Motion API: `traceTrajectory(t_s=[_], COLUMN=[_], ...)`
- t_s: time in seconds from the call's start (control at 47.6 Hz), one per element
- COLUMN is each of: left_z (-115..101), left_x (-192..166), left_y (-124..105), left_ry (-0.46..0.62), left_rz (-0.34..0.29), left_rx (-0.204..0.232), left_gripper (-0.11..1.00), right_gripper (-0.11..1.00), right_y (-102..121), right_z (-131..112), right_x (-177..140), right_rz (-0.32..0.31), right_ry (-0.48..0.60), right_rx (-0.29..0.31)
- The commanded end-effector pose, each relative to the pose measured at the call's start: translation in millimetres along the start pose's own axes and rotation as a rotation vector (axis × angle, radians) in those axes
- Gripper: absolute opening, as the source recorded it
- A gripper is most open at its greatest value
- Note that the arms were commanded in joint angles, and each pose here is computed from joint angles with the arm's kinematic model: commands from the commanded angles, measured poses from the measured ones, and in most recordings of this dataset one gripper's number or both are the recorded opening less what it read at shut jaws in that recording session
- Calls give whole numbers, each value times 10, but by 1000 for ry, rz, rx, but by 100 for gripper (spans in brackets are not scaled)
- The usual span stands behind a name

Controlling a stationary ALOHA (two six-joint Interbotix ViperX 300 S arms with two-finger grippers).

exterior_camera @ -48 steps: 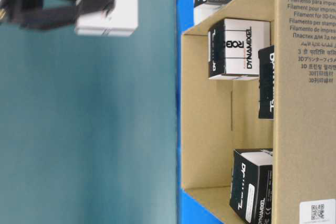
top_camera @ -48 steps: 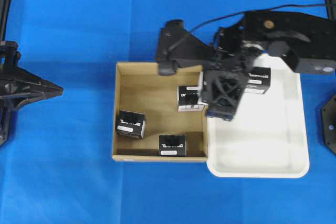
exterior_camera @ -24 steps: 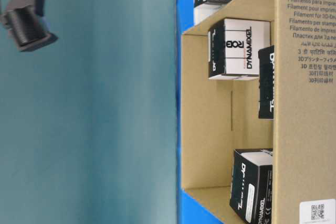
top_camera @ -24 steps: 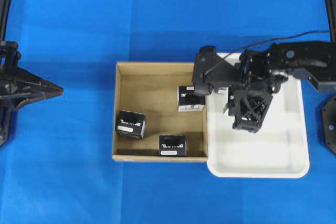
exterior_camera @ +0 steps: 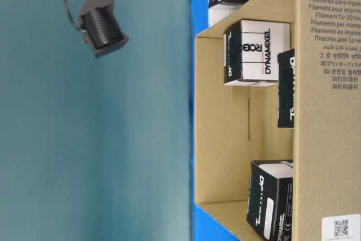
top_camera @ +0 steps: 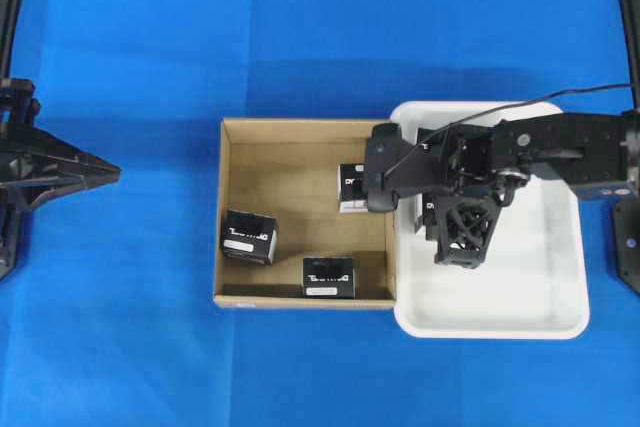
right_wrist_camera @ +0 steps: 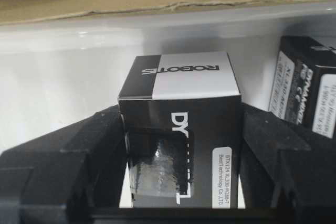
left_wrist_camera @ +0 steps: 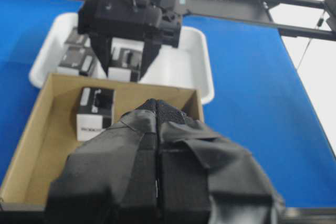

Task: Pick a box that is randomly placed inside the cardboard box.
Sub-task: 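Lower the held box into the white tray below the other two boxes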

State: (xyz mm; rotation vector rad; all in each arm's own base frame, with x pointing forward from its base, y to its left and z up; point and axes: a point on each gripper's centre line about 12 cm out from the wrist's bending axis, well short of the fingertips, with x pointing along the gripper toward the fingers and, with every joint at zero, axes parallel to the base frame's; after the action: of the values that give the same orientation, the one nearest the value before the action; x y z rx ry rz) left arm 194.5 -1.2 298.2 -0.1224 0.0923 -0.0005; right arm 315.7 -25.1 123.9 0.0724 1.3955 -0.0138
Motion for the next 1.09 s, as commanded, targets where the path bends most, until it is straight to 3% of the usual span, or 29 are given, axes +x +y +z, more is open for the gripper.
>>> traceTrajectory(t_s=[0.0,0.547,0.589,0.694,0.757,0.967,1.072], left_z=[84,80,86,80,86,78,81], left_x=[11,14,14,14,14,14,11], left_y=[-14,-13,-14,-13,-14,-13,-13], left_ry=[-24,-21,-23,-21,-23,-20,-21], left_rz=[-5,-4,-4,-4,-4,-4,-4], left_rx=[2,2,2,2,2,2,2], left_gripper=[-7,-7,-7,-7,-7,-7,-7], right_gripper=[57,57,62,90,99,99,99], right_y=[11,-20,-21,3,3,-11,-3], right_z=[25,70,93,165,205,252,306], right_x=[27,30,11,-58,-101,-243,-469], right_rz=[-1,-3,-4,-6,-7,-9,-5], right_ry=[-3,-31,-43,-84,-108,-142,-189], right_rx=[-12,8,7,-12,-7,3,18])
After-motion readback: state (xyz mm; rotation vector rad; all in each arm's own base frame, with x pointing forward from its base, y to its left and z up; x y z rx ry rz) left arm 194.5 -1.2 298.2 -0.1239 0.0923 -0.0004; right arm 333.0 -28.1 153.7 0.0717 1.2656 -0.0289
